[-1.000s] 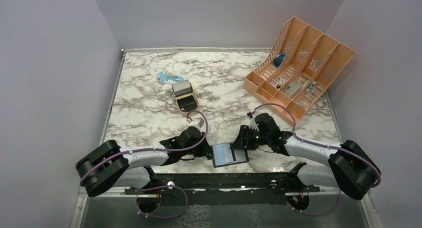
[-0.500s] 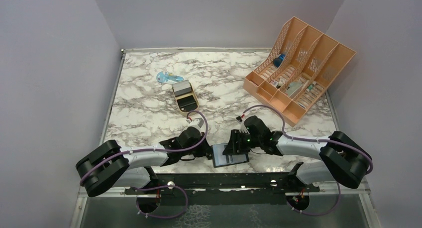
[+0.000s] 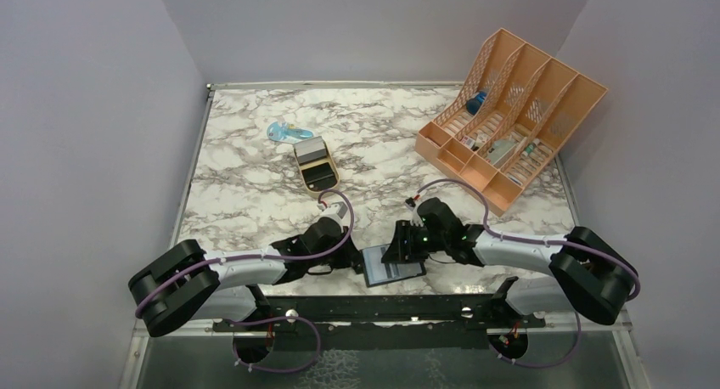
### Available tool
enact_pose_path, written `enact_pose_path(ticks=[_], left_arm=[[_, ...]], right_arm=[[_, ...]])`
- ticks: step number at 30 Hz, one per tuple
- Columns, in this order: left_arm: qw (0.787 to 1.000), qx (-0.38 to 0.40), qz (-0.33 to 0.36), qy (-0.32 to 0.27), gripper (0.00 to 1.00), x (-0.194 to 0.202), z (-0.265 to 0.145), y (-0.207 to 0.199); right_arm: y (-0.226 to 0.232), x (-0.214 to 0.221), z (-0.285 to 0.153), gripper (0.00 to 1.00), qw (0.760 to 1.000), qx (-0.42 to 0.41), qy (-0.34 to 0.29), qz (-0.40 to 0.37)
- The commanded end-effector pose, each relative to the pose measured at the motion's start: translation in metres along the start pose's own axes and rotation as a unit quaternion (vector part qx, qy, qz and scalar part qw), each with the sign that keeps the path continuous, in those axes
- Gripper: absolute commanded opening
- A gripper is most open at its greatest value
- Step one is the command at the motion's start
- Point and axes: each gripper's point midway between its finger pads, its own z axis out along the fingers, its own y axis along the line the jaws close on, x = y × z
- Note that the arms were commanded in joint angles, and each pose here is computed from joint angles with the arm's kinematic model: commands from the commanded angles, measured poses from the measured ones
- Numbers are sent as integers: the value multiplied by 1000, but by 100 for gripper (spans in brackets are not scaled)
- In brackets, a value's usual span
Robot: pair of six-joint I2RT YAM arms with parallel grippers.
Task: Put the credit cards into the card holder
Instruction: Insert the credit card into the card holder.
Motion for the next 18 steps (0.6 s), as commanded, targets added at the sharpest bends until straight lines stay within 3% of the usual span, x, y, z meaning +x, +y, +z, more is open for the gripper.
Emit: enact_pose_path(ticks=[1, 18], left_arm=[[999, -15, 8, 28, 13, 17, -3, 13], [1000, -7, 7, 23, 13, 14, -1, 8]], right_arm=[[2, -11, 0, 47, 1000, 15, -19, -2], [18, -11, 12, 45, 1000, -10, 0, -7]])
